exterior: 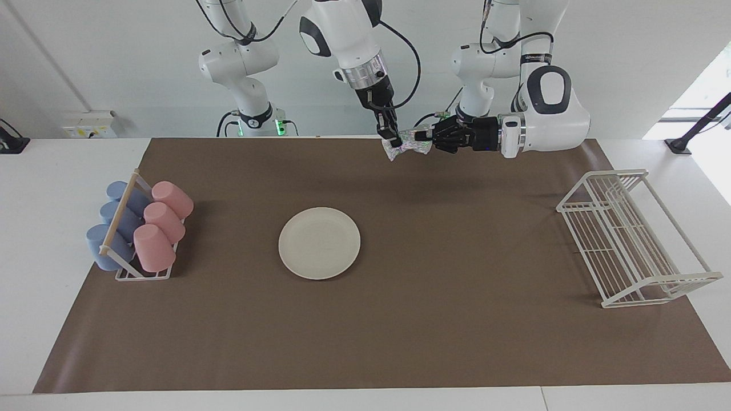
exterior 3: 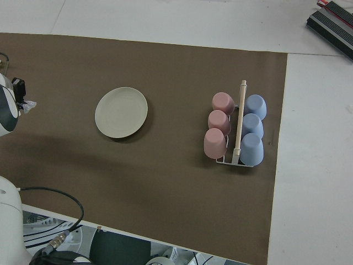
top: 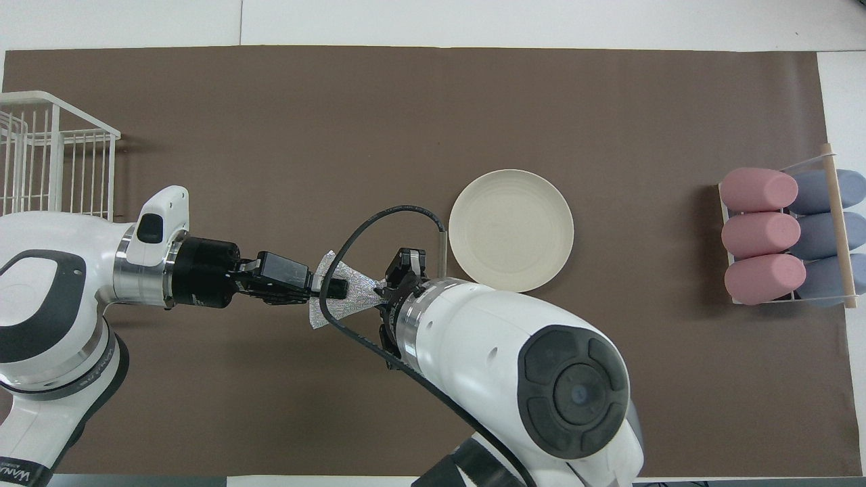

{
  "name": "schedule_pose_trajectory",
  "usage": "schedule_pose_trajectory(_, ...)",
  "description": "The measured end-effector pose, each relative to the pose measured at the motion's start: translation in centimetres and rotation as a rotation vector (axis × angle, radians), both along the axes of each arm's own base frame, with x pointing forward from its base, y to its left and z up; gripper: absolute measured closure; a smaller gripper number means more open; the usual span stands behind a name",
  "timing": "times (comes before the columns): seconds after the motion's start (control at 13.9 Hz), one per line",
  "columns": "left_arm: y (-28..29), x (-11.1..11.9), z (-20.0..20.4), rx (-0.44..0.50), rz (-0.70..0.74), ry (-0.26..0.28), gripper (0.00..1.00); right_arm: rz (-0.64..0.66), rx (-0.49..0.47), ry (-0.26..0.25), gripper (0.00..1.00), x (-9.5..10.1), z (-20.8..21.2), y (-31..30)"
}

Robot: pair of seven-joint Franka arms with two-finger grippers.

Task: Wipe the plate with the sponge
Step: 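Grasp the sponge with the right gripper while the left gripper opens, then lower the sponge onto the plate with the right gripper while the left gripper withdraws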

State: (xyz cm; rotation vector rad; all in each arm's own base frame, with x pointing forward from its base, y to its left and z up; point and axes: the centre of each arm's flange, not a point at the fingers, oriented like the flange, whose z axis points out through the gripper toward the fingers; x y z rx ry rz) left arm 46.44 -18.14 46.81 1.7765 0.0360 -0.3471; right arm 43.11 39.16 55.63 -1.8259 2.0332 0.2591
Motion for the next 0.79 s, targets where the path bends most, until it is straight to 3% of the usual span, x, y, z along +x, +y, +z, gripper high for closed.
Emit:
schedule_pose_trajectory(0.07,0.0,0.0,0.0,0.000,0.000,0.000,0.94,0.000,0.000,0.000,0.88,0.0,0.0,0.0)
schedule_pose_trajectory(0.22,0.0,0.0,0.1,0.000,-0.001,-0.001,0.81,0.005,-0.003,-0.004,0.90,0.1,0.0,-0.1)
schedule_pose_trajectory(0.29,0.0,-0.1,0.3,0.005,-0.003,-0.002,0.66,0.010,-0.006,-0.008,0.90,0.2,0.0,-0.2)
schedule_pose_trajectory(0.5,0.2,-0.5,1.0,0.054,-0.018,-0.001,0.34,0.045,-0.044,-0.024,0.90,0.6,-0.3,-0.9)
schedule_pose_trajectory(0.72,0.9,-0.6,1.6,0.132,-0.033,0.001,0.02,0.100,-0.085,-0.064,0.90,2.9,-0.5,-3.9)
schedule_pose_trajectory(0.79,1.1,-0.5,1.8,0.163,-0.040,-0.004,0.00,0.130,-0.105,-0.078,0.90,4.1,-0.9,-5.7)
